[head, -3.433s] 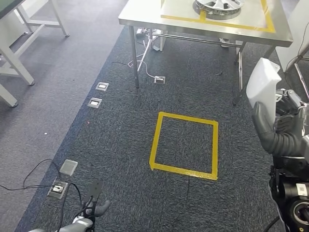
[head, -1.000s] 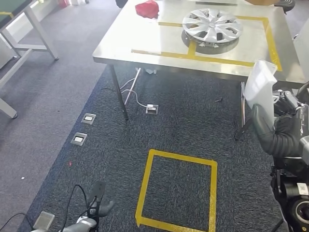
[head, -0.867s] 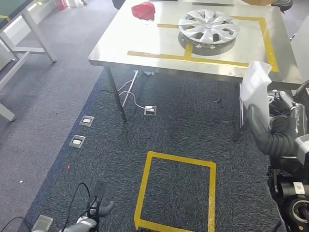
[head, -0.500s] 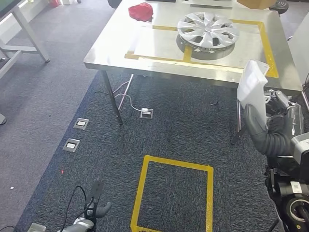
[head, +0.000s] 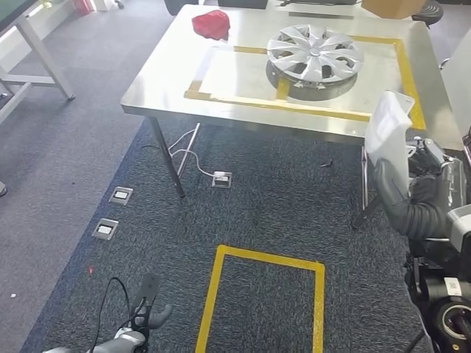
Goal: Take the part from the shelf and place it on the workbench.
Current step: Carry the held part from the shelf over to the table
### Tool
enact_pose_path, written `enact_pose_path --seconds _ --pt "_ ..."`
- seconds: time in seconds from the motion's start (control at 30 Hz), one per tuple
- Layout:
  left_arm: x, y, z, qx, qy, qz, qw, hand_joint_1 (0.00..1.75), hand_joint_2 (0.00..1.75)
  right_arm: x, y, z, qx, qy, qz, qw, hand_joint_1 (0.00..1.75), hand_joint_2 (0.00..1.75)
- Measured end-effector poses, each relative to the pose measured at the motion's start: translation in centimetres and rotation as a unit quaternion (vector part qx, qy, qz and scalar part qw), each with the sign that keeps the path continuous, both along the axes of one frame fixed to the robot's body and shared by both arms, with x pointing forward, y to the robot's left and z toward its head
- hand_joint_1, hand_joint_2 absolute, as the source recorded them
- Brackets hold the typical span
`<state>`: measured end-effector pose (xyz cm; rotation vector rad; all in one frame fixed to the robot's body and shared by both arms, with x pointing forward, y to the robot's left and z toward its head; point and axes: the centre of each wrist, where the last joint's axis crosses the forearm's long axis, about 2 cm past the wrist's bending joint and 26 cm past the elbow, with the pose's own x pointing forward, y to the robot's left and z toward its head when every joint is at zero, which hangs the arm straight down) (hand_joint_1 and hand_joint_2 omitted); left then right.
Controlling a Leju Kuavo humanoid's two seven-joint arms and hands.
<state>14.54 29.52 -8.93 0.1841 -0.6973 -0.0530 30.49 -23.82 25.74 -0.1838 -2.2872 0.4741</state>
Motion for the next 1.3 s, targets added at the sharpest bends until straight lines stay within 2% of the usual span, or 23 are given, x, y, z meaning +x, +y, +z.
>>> enact_pose_path --seconds 0.13,1.3 --pt "0.33 -0.05 0.11 0.0 -0.003 -0.001 1.0 0.0 1.75 -0.04 0.02 0.08 -0.001 -0.004 -0.001 1.0 1.75 1.75" --pt "-0.63 -0.44 -0.2 -0.005 0.004 -0.001 1.0 0.0 1.75 -0.24 0.56 0.22 -0.009 -0.002 0.013 1.0 1.75 1.75"
